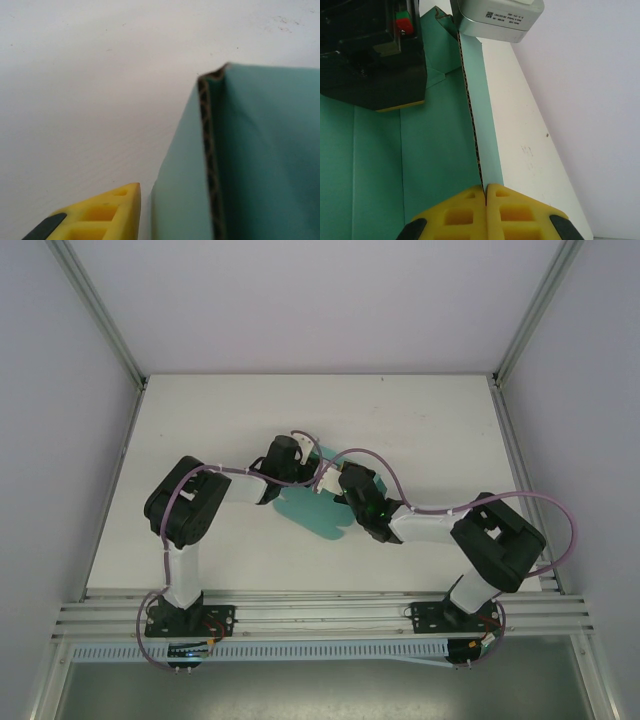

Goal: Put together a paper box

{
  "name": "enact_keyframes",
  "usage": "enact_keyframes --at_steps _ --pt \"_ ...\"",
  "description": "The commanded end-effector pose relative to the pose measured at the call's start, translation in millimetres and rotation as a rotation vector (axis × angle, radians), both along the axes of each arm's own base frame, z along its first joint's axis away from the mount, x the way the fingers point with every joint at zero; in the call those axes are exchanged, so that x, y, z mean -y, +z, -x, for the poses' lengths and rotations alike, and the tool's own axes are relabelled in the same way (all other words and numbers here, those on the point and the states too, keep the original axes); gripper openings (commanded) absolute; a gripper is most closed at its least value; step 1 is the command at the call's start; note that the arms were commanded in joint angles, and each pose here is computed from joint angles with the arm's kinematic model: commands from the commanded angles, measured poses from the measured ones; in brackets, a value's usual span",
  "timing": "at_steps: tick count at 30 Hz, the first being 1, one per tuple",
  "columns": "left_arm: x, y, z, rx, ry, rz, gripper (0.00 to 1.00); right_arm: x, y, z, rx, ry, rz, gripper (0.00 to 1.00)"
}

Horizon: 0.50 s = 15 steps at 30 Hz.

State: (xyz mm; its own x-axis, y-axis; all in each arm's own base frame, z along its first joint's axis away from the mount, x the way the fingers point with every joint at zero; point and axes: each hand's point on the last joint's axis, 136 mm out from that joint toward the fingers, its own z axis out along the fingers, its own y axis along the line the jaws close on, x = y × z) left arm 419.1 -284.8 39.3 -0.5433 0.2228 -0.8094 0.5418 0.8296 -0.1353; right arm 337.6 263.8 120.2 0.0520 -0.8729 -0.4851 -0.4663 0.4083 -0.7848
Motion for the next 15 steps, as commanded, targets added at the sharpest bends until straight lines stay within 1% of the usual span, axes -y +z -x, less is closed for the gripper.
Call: enact_keyframes --at_steps 1,3,5,8,10,11,12,13,15 --pt "-2.1 38.1 -17.5 0.092 0.03 0.022 0.25 7.4 -40.1 17.8 -0.149 0.026 0.069 0.0" --pt "-0.8 37.0 -19.7 0.093 0.03 0.021 0.1 7.7 -39.9 17.6 -0.147 0.025 0.07 0.0" --pt "-0.8 31.0 -21.6 0.079 0.034 0.008 0.01 8.4 -39.3 16.7 -0.146 0.022 0.072 0.0" --pt "-3.1 26.6 -22.7 0.075 0.05 0.002 0.0 8.8 -42.6 19.1 -0.162 0.026 0.076 0.0" --pt "-4.0 30.6 -20.3 0.089 0.05 0.018 0.0 11.6 -41.3 16.4 -0.155 0.003 0.064 0.0" --pt "-5.7 31.6 -19.7 0.085 0.063 0.025 0.0 13.0 -37.9 13.3 -0.141 -0.019 0.041 0.05" --pt "-7.5 31.5 -20.2 0.077 0.077 0.022 0.0 15.4 -32.2 9.3 -0.123 -0.047 0.004 0.22" --pt "-8.4 30.1 -19.9 0.067 0.083 0.014 0.0 17.6 -26.6 6.0 -0.109 -0.07 -0.036 0.37" --pt "-10.6 28.9 -19.6 0.045 0.099 0.013 0.0 23.0 -11.8 1.2 -0.088 -0.115 -0.138 0.5"
